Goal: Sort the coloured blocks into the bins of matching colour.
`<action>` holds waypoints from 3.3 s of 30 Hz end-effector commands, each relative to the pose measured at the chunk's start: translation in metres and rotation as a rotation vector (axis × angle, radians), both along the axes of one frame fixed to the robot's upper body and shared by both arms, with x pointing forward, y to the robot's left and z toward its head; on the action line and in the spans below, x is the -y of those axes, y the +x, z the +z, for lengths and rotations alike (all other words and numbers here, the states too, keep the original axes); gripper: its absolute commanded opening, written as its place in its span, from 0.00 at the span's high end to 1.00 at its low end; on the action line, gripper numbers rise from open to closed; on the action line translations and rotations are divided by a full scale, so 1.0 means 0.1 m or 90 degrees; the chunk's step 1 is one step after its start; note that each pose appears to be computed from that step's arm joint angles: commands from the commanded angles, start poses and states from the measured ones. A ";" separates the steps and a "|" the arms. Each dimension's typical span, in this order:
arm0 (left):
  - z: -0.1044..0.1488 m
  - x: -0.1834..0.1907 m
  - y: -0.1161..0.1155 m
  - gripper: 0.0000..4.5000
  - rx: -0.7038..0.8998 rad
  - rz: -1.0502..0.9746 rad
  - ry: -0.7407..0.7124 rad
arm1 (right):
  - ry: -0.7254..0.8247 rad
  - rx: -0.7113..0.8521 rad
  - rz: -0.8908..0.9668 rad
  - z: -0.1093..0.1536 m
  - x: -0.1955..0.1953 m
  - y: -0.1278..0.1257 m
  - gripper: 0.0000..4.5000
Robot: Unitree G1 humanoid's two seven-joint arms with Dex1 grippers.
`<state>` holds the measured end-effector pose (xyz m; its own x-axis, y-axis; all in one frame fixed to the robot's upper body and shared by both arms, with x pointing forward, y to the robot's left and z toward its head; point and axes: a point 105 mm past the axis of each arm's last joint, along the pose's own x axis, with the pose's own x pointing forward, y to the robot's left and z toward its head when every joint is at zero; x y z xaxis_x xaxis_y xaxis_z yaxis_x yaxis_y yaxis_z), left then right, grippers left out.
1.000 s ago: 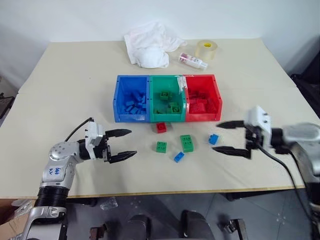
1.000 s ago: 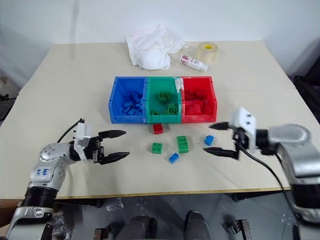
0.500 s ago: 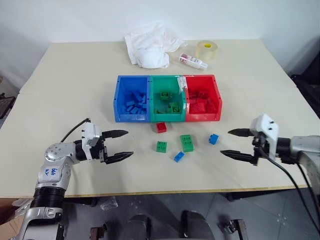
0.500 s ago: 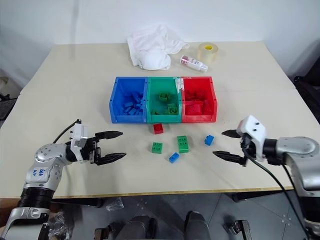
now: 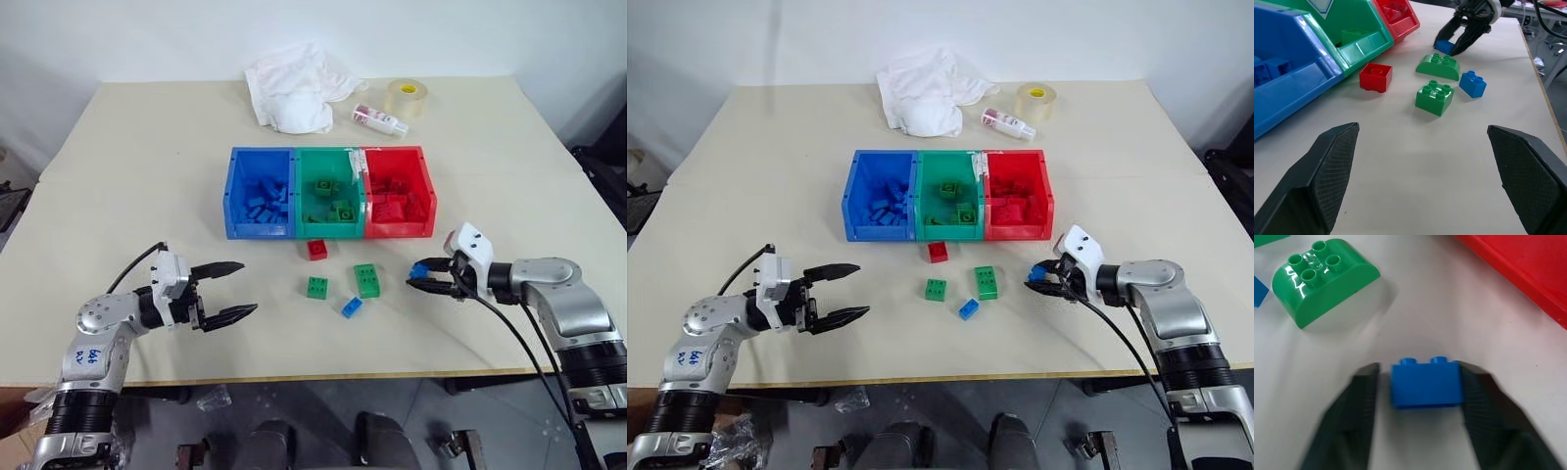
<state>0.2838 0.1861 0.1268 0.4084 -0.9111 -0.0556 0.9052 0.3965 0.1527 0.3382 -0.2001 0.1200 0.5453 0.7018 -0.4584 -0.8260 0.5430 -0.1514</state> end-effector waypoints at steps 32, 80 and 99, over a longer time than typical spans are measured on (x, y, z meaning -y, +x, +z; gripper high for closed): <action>0.11 0.14 0.09 0.00 0.051 0.002 -0.027 | 0.210 0.281 0.206 1.33 -2.37 0.73 0.01; 0.13 0.05 -0.03 0.00 0.043 -0.031 -0.005 | -0.013 0.047 0.204 0.03 -0.62 -0.01 0.01; 0.10 0.00 -0.15 0.00 0.040 0.016 -0.010 | 0.003 0.073 0.251 0.10 -0.84 0.20 0.26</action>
